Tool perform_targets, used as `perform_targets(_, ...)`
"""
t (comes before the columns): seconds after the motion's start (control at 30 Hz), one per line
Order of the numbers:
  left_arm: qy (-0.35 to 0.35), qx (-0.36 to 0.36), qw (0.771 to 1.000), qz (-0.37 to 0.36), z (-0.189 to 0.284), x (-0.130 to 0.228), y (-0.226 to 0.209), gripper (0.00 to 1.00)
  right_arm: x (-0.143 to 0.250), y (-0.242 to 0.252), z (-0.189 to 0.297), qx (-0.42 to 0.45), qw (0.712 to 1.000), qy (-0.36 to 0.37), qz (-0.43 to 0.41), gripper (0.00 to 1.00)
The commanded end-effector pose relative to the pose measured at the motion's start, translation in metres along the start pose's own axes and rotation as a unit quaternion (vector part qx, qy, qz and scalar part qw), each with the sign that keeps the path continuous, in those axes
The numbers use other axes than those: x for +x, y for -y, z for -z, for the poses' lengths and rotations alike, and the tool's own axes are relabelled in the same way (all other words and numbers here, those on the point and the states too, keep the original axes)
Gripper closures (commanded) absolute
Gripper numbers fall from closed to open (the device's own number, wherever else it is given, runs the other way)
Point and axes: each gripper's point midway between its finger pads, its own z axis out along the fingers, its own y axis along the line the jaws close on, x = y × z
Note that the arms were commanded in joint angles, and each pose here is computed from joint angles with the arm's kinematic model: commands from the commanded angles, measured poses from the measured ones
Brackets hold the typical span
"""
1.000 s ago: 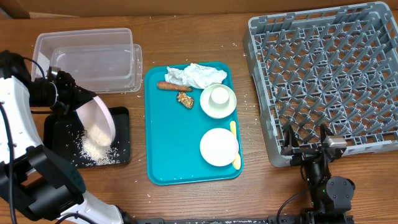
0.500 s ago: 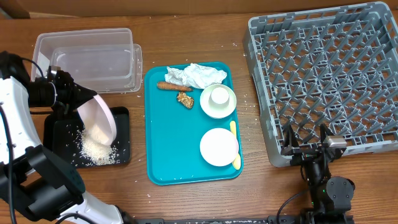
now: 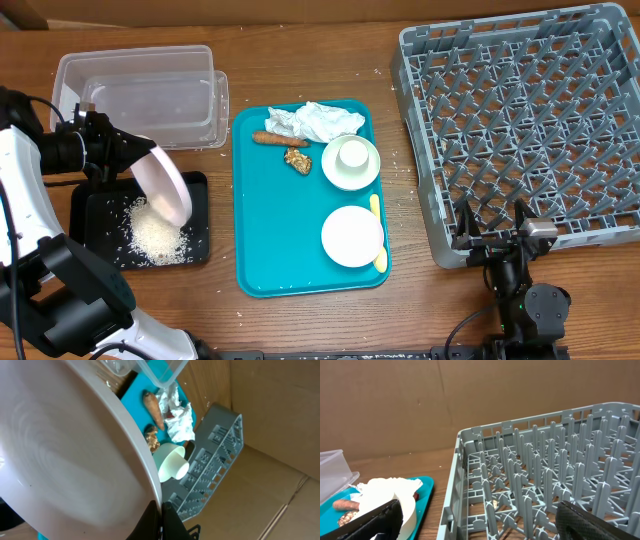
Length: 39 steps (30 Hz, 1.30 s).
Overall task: Sort waste into correct bins and load items into the dishwasher
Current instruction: 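Tilt the plate with the left gripper to dump rice onto the black tray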
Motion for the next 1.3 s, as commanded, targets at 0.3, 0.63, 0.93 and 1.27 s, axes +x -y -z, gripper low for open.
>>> perform_targets(0.3, 0.010, 0.012, 1.000, 0.018, 0.019, 0.006, 0.004, 0.96, 0.001, 0.003, 0.000, 0.006, 1.000, 0.003, 0.000, 0.00)
perform_targets(0.63, 0.019, 0.065, 0.998, -0.005, 0.033, 0.001, 0.012, 0.96, 0.001, 0.003, 0.000, 0.006, 1.000, 0.003, 0.000, 0.00)
perform_targets(0.93, 0.008, 0.140, 0.990, -0.022, 0.044, 0.007, 0.032, 0.96, 0.001, 0.003, 0.000, 0.006, 1.000, 0.003, 0.000, 0.00)
perform_targets(1.27, 0.018, 0.062, 0.998, 0.019, 0.040, 0.003, 0.004, 0.96, 0.001, 0.003, 0.000, 0.006, 1.000, 0.004, 0.000, 0.00)
